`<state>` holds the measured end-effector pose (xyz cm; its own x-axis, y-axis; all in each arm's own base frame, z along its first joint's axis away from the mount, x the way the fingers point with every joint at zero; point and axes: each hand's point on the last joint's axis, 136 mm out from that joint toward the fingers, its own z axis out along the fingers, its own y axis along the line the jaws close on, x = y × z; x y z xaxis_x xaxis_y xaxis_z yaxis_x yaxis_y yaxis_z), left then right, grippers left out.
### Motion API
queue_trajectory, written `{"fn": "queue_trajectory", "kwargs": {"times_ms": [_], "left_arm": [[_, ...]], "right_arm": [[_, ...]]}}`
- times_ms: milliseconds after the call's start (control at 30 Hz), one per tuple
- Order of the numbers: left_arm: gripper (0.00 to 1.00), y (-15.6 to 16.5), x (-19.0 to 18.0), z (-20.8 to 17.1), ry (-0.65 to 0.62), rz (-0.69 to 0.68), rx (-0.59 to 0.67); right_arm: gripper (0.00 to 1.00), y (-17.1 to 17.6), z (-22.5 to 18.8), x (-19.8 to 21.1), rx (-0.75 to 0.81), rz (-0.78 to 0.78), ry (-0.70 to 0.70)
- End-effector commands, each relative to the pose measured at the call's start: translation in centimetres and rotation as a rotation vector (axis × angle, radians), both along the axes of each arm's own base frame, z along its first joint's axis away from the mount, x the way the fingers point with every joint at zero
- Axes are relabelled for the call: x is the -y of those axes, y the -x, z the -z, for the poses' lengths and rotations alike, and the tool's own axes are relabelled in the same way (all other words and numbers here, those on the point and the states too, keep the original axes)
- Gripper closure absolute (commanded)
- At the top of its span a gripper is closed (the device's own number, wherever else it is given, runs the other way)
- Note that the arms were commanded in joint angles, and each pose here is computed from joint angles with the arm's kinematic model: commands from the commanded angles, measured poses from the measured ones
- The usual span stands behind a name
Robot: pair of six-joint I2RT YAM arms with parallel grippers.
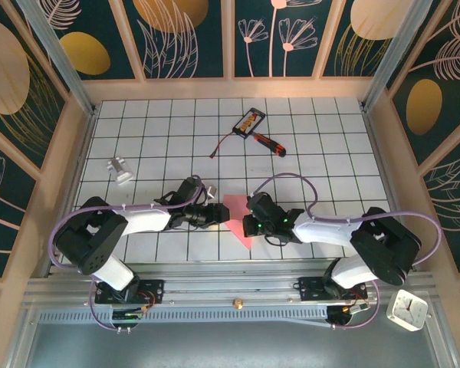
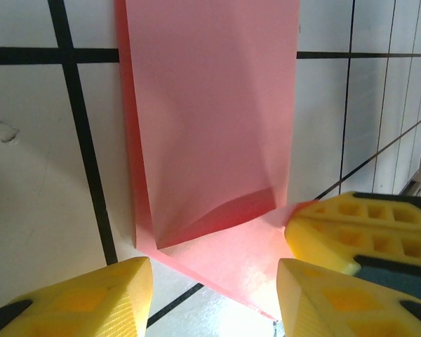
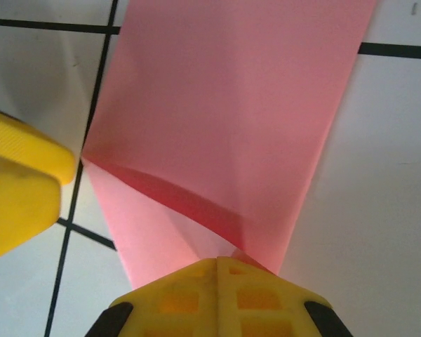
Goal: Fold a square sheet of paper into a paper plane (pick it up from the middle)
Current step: Perform the third fold on the triangle at the bottom-center of the table, then perform the fourth fold on the wing at the bottom-center of the table.
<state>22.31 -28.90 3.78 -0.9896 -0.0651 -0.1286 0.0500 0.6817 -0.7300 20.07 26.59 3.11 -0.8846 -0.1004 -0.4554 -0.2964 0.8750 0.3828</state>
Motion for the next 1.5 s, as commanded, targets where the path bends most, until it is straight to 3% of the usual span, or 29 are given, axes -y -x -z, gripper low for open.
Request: {"fn": "queue_trajectory", "kwargs": {"times_ms": [0,567,800,1200,1467], "left_arm": [[0.49,-0.1,0.9,-0.6,0.037,0.022,-0.007],[0.50,-0.7,2.6,-1.0,0.102,0.061,-0.013],[0.55,-1.0,2.6,-0.1,0.058,0.111,0.023],[0.53,-1.8,1.9,1.0,0.074,0.137,0.046],[0.63,-2.0,1.9,1.7,0.079,0.167,0.050]], "right_arm": [[1.00,-1.0,0.0,0.0,0.031,0.017,-0.006],[1.00,-0.5,1.5,1.1,0.003,0.035,0.019],[1.00,-0.4,1.7,1.2,0.000,0.030,0.027],[1.00,-0.1,2.3,1.6,-0.013,0.027,0.048],[1.00,0.0,2.4,1.7,-0.016,0.026,0.054]]}}
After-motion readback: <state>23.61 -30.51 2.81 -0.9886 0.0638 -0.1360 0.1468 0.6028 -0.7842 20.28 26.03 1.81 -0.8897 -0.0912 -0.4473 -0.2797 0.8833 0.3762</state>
